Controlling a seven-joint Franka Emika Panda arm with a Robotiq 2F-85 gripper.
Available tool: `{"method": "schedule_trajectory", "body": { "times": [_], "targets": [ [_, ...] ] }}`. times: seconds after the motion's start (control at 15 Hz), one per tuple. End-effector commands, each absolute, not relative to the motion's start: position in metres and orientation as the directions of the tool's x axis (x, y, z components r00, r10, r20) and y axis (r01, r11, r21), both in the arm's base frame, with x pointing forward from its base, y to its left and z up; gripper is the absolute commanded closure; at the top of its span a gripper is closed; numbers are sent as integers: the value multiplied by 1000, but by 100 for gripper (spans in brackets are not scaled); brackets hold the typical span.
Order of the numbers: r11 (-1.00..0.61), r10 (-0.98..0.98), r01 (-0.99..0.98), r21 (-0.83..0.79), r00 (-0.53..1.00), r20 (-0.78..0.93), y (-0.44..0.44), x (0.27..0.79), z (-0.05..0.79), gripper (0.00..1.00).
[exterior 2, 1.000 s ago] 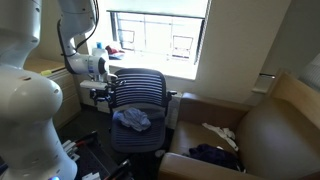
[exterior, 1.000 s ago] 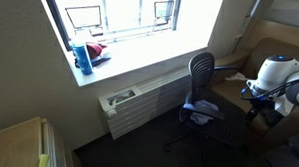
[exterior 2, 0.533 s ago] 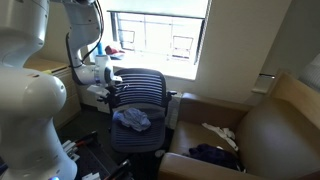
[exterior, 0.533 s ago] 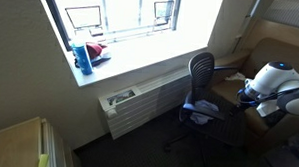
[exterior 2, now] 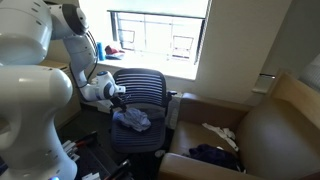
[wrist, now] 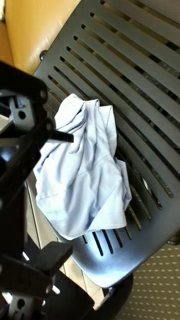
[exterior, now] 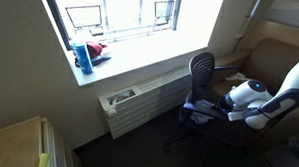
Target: Move the blue shirt to the sofa chair
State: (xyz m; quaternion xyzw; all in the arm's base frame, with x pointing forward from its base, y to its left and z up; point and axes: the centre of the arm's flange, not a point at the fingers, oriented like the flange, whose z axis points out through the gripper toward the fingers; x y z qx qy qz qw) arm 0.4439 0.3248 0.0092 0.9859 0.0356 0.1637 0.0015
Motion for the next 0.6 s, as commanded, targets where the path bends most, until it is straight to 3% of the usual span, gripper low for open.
{"method": "schedule_trajectory", "body": {
  "times": [0.0,0.2,0.53],
  "targets": [
    [-997,71,70,13,944,323,325,444,11,0],
    [-1000,24,17,23,932,361,316,452,25,0],
    [-953,-296,-251,-169,890,348,243,518,40,0]
  ]
}}
